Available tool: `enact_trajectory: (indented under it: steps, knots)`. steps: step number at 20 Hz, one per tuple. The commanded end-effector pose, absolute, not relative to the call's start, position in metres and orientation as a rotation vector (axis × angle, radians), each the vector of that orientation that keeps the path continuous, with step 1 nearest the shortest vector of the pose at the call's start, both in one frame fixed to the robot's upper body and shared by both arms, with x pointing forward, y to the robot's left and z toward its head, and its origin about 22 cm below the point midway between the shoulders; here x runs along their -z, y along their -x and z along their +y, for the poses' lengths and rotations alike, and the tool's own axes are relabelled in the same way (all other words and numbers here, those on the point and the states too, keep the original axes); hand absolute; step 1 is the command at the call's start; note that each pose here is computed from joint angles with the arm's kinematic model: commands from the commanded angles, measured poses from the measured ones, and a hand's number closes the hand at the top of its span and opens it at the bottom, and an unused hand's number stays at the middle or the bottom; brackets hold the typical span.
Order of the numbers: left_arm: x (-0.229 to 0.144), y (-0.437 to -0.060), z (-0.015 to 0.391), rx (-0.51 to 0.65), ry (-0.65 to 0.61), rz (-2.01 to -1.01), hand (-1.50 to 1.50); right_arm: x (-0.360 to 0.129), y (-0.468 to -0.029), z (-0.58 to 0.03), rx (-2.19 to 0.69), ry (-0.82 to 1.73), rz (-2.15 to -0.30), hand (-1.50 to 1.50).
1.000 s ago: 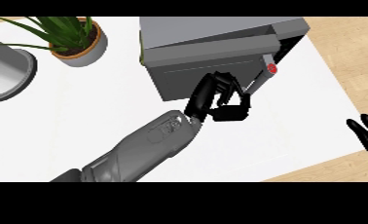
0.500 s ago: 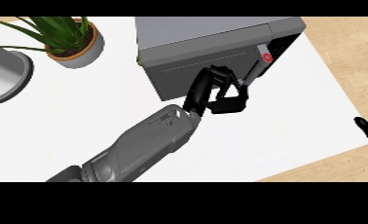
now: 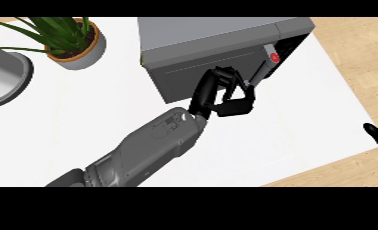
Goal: Pick up the milk, place it into the microwave and close the microwave
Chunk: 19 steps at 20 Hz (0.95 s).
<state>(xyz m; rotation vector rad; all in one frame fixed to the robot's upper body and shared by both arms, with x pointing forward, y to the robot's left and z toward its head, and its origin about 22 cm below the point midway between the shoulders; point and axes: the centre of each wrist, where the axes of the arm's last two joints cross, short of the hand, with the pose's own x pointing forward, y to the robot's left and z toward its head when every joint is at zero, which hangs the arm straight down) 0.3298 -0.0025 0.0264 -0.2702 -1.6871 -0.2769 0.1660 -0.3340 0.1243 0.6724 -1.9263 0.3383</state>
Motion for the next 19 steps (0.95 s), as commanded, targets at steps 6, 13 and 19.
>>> enact_trajectory:
  steps: [6, 13, 19]
  knots:
    - [-0.041, -0.360, 0.007, 0.140, 0.167, -1.758, 1.50, -0.132, -0.167, -0.331, -0.393, -0.726, -1.909, -1.50]
    - [-0.036, -0.359, 0.009, 0.136, 0.160, -1.765, 1.50, -0.137, -0.167, -0.329, -0.395, -0.745, -1.918, -1.50]
    - [-0.039, -0.360, 0.007, 0.112, 0.151, -1.780, 1.50, -0.144, -0.166, -0.325, -0.425, -0.765, -1.912, -1.50]
